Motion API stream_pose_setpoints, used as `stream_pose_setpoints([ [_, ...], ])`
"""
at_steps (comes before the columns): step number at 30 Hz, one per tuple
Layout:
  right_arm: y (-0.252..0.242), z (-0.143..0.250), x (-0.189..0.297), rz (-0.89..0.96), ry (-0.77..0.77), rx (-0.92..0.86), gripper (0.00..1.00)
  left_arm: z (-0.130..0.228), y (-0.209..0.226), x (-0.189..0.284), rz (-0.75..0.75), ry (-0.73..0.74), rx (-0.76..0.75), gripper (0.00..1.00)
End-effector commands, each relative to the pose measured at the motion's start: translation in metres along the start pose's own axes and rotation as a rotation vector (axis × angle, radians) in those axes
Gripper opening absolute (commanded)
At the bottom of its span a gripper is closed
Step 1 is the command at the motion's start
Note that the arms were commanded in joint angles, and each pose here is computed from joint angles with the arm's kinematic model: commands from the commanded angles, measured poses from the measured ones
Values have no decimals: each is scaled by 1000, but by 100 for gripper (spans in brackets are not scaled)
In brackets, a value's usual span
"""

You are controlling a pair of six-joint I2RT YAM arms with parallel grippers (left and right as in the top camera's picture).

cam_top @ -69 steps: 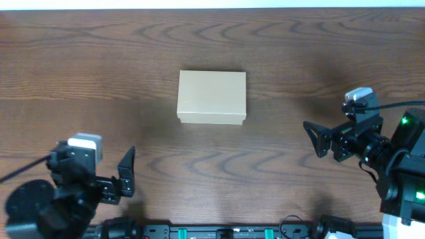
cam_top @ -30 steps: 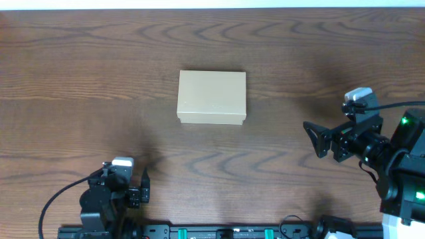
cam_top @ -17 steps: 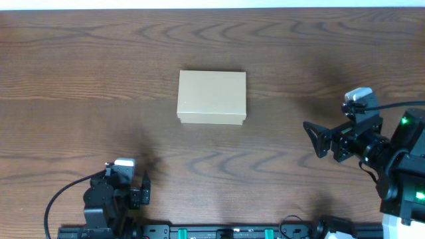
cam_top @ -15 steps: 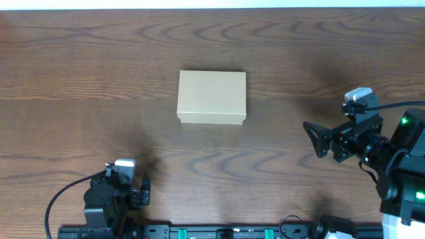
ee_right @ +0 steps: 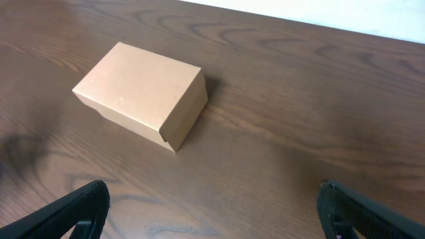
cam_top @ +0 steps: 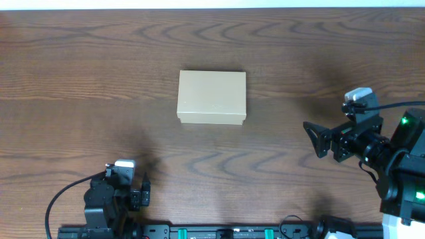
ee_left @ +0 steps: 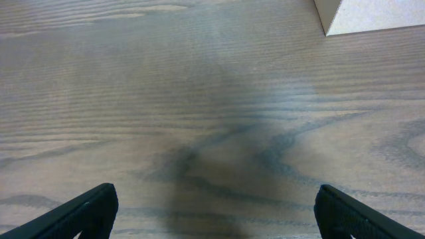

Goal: Pack container

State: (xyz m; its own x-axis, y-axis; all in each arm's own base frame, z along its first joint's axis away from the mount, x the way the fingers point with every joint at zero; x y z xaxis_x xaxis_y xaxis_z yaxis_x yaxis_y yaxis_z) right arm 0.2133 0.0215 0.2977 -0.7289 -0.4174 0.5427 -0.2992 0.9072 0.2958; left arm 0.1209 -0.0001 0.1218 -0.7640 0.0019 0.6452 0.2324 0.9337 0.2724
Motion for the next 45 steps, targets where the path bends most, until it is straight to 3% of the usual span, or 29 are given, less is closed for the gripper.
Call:
stream_pose_setpoints([
  [1,0,1,0,-10,-1,6,99,12,-4,-2,12,55,-17,95],
  [11,4,2,0,-21,1,16,99,12,-4,-2,12,55,-17,95],
  [15,-9,8,7,126,20,23,99,12,-4,-2,12,55,-17,95],
  [22,10,20,24,135,7,74,99,12,-4,-2,12,55,-17,95],
  [26,8,39,26,187,9,91,99,12,-4,-2,12,55,-17,95],
  [35,-11,124,-1,232,-47,114,99,12,-4,-2,12,55,-17,96],
  [40,-17,144,-10,243,-107,123,99,12,-4,-2,12,55,-17,95],
  [45,-31,152,-16,322,-173,6,99,12,-4,-2,12,55,-17,95],
])
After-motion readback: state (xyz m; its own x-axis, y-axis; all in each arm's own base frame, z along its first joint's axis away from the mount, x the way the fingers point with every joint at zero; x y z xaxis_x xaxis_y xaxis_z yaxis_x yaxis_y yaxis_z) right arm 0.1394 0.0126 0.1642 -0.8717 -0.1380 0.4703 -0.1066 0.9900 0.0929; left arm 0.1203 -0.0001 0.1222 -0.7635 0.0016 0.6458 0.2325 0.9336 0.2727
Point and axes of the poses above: each gripper's point midway between its finger pads, its own x axis back along the fingers, its own y axis along the line the jaws close on, z = x × y, the point moved 5 cm from there along x, back along the fingers, and after that the axes turned 12 degrees about -x, right-handed, at the moved point
